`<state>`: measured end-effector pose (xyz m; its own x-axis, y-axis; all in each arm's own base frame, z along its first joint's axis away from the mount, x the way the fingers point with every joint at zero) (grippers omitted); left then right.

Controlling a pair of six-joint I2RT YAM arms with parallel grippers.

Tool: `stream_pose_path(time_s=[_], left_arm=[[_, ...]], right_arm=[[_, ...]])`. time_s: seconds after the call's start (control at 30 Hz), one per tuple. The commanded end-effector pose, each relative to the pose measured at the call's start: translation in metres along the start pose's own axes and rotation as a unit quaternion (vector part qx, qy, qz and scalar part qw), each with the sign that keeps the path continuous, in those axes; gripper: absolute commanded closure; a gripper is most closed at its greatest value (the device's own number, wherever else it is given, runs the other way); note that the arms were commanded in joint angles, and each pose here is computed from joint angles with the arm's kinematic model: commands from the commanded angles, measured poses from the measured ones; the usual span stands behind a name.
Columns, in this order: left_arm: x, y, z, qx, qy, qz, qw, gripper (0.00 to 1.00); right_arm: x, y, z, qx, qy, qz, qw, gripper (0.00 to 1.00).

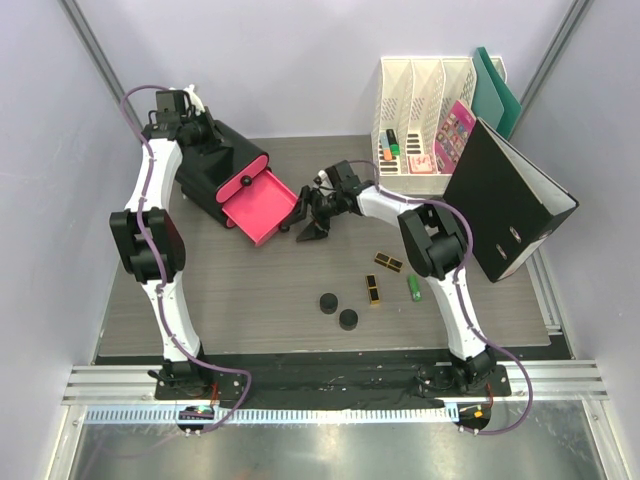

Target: Organize the makeup

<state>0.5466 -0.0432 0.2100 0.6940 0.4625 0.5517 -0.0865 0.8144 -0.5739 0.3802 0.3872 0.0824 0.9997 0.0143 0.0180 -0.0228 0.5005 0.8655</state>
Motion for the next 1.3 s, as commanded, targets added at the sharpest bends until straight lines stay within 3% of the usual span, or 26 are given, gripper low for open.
stream_pose_path(time_s=[0.0, 0.2, 0.3, 0.5, 0.73, 0.97, 1.27], left_arm=[[-0.136, 0.107, -0.015, 0.189, 0.241, 0.062, 0.950, 1.00], [-0.135, 0.106, -0.012, 0.189, 0.242, 0.057, 0.950, 1.00], [-0.138, 0.105, -0.012, 0.187, 0.245, 0.058, 0.950, 1.00], [-0.136, 0.106, -0.012, 0.189, 0.245, 0.058, 0.949, 1.00], [-0.134, 0.105, -0.017, 0.186, 0.243, 0.058, 0.950, 1.00], [-0.138, 0.107, -0.020, 0.184, 0.250, 0.061, 0.949, 1.00], [-0.138, 0.109, -0.022, 0.186, 0.252, 0.061, 0.948, 1.00]], right_arm=[[0.004, 0.024, 0.030, -0.021, -0.024, 0.042, 0.999, 0.32], [0.002, 0.020, 0.076, -0.101, -0.041, 0.089, 0.990, 0.31], [-0.005, 0.011, 0.105, -0.191, -0.039, 0.110, 0.975, 0.30], [-0.039, -0.025, 0.159, -0.353, 0.012, 0.135, 0.926, 0.30], [-0.082, -0.079, 0.207, -0.504, 0.037, 0.090, 0.858, 0.34], [-0.078, -0.108, 0.216, -0.568, 0.044, 0.094, 0.817, 0.34], [-0.064, -0.136, 0.191, -0.561, 0.059, 0.109, 0.818, 0.31]])
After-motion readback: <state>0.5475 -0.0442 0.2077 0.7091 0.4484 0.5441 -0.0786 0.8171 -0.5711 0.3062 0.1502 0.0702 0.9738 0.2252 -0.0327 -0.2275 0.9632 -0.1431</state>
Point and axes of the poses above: each gripper's point midway between its finger pads, its own z axis back along the fingers, its own y axis along the line the jaws close on, x = y × z, the point moved 2 cm from there along z, back along the fingers, and after that the axes turned 7 degrees about z, right-handed, at the moved point
